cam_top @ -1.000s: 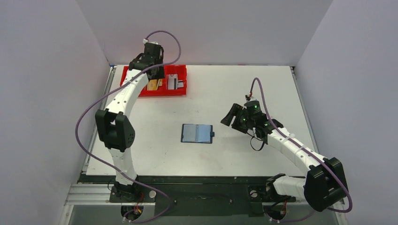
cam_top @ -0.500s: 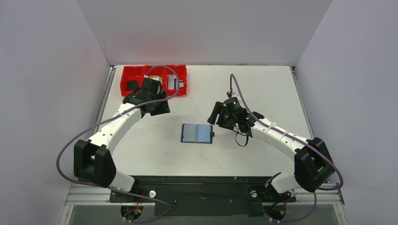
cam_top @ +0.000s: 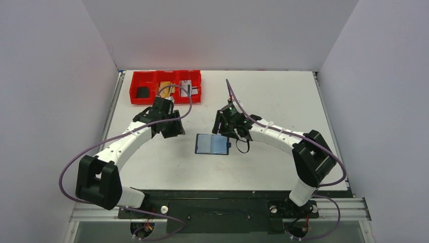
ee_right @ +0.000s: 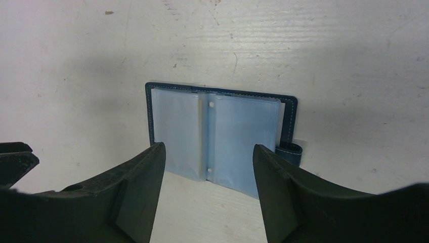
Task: Take the credit cards out of the card holder
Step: Remove the credit card from the card holder.
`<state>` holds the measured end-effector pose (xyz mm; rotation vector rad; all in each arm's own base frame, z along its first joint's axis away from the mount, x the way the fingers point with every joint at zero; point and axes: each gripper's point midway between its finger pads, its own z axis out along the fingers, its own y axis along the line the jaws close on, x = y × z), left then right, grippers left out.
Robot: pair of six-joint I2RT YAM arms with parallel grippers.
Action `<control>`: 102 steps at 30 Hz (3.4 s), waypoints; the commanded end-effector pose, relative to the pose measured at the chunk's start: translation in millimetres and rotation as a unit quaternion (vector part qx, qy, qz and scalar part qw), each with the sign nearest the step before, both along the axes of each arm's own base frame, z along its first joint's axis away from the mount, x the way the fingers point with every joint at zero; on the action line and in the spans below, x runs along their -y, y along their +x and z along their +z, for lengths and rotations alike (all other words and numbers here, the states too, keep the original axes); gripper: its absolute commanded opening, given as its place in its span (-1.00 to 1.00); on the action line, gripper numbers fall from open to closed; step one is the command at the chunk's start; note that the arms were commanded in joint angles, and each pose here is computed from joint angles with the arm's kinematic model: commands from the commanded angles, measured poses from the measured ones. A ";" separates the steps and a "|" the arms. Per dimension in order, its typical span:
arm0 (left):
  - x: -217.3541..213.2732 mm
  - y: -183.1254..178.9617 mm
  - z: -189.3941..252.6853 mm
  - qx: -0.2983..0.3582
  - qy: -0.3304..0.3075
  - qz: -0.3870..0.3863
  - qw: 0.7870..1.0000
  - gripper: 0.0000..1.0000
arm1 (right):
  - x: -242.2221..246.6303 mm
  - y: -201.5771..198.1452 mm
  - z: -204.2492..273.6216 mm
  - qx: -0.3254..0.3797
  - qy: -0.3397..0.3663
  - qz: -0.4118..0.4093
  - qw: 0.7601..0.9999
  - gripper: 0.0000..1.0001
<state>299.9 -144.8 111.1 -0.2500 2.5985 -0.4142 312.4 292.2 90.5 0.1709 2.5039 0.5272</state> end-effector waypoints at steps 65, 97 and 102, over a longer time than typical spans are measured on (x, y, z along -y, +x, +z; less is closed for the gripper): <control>84.7 -2.4 -53.4 -0.051 -0.110 -0.044 0.992 -0.23 | -18.9 -67.1 -134.2 -0.134 -0.003 0.149 0.980 -1.00; 98.2 -9.8 -79.8 -0.078 -0.091 -0.072 0.990 -0.24 | -18.0 -63.3 -135.5 -0.138 0.002 0.147 0.979 -1.00; 101.8 -10.0 -84.0 -0.084 -0.101 -0.068 0.989 -0.37 | -17.9 -64.7 -136.2 -0.139 0.003 0.148 0.979 -1.00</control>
